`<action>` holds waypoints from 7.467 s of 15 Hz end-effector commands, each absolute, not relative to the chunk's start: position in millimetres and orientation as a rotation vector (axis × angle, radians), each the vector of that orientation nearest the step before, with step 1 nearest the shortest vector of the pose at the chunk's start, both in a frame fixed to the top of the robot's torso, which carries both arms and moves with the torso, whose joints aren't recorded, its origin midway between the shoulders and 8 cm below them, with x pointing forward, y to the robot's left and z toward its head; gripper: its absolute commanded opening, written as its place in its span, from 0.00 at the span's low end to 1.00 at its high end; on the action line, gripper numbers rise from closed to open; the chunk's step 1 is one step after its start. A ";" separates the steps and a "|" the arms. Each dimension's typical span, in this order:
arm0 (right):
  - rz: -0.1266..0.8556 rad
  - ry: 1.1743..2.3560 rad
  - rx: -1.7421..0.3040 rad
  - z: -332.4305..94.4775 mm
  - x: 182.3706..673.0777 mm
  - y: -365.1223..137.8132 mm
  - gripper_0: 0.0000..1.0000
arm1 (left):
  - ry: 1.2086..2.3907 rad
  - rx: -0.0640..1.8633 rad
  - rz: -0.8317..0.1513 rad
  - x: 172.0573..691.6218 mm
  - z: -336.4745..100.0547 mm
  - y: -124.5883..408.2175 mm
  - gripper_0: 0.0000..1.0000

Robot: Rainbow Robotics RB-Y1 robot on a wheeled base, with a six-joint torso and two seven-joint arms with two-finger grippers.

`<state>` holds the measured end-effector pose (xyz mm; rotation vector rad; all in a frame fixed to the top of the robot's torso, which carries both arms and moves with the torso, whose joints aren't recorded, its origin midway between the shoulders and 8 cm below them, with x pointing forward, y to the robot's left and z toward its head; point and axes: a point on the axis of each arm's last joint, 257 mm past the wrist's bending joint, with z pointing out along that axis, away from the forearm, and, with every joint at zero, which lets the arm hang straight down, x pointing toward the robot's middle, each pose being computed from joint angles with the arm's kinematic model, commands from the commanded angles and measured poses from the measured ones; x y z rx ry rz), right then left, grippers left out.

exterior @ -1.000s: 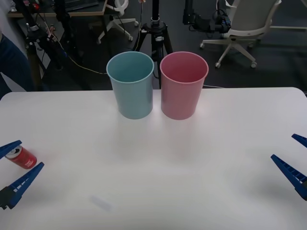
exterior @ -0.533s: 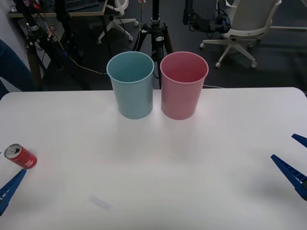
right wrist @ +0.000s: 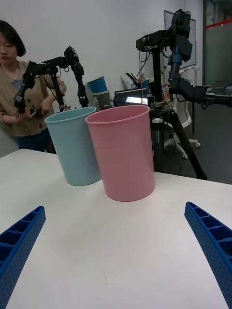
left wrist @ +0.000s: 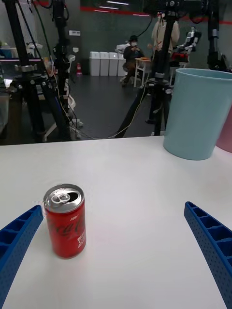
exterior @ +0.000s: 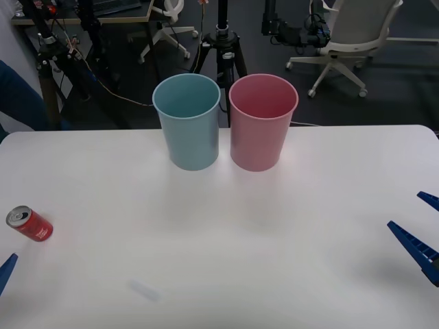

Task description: Grasp the object on the table and drop it into the matching bin: aluminum can to the light blue bin, PET bottle to the pink bin.

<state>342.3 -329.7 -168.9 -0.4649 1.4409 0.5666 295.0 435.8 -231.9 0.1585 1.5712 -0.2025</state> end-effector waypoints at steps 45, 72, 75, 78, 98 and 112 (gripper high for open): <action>0.567 1.441 -0.465 -168.9 342.3 -329.7 1.00 | 1.602 0.127 -0.088 446.7 -310.7 475.0 1.00; 0.567 1.441 -0.465 -168.9 342.3 -329.7 1.00 | 1.582 0.205 -0.205 435.2 -280.0 439.7 0.00; 0.567 1.441 -0.465 -168.9 342.3 -329.7 1.00 | 1.562 0.283 -0.304 427.7 -257.6 401.6 0.00; 0.567 1.441 -0.465 -168.9 342.3 -329.7 1.00 | 1.508 0.419 -0.345 420.2 -224.7 363.6 0.00; 0.567 1.441 -0.465 -168.9 342.3 -329.7 1.00 | 1.397 0.691 -0.511 442.4 -30.3 273.2 0.00; 0.567 1.441 -0.465 -168.9 342.3 -329.7 1.00 | 1.353 0.735 -0.703 551.4 37.1 150.4 0.00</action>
